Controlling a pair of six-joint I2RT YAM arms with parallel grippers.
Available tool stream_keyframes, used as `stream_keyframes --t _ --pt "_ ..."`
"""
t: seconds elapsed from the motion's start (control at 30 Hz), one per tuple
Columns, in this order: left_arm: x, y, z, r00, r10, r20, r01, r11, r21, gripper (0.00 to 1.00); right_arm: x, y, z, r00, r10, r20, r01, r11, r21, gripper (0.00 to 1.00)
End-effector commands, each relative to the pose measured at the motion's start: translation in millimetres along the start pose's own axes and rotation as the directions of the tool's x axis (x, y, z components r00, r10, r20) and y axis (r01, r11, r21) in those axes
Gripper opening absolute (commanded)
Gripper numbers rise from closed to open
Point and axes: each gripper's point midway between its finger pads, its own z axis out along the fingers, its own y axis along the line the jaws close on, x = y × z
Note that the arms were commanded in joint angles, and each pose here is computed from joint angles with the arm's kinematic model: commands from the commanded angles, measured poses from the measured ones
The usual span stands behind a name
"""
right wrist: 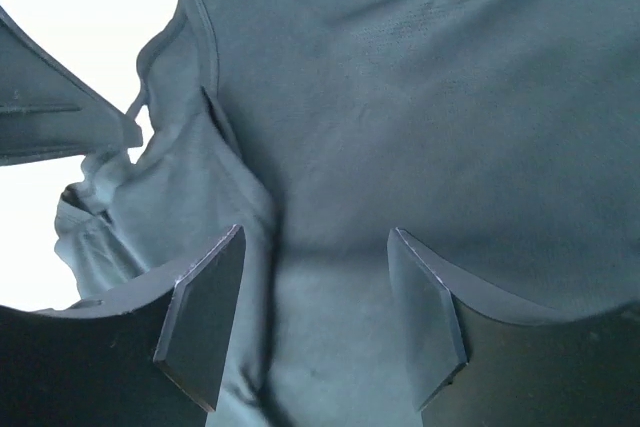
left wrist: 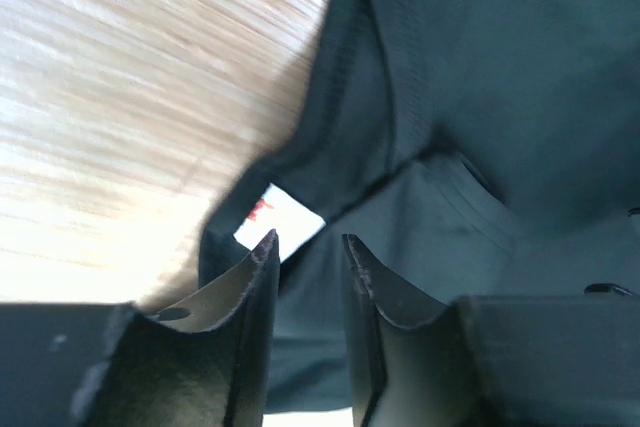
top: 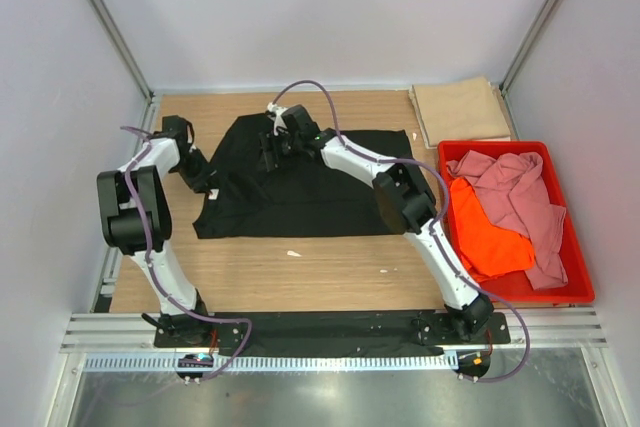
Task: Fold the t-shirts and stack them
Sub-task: Fold the tshirt
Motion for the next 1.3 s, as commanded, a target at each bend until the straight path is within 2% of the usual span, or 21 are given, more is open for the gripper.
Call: stream_keyframes --t 0.0,0.3,0.8,1.03,1.27 --pt "-13.9 5.1 6.2 1.0 0.022 0.018 -0.022 0.999 -0.032 0.31 -18.2 22.0 -0.9 0.998 -0.059 0.01 0.06 0.993 -0.101 0.65" --pt "-14.7 20.6 16.9 0.999 0.047 0.017 -0.045 0.994 -0.104 0.3 5.9 29.9 20.3 0.997 -0.068 -0.04 0.059 0.98 -0.192 0.57" --pt "-13.3 24.4 24.9 0.999 0.049 0.005 -0.048 0.992 -0.113 0.3 1.2 26.8 27.7 0.996 -0.091 -0.024 0.086 0.984 -0.158 0.38" --pt "-8.9 24.0 28.3 0.999 0.042 -0.011 -0.043 0.993 -0.107 0.31 -9.1 36.4 27.1 0.997 -0.081 0.001 0.079 0.978 -0.192 0.38" --pt "-8.3 25.2 26.7 0.998 0.055 -0.01 -0.055 0.992 -0.109 0.31 7.9 45.3 38.6 0.997 -0.075 -0.031 0.066 0.973 -0.221 0.41"
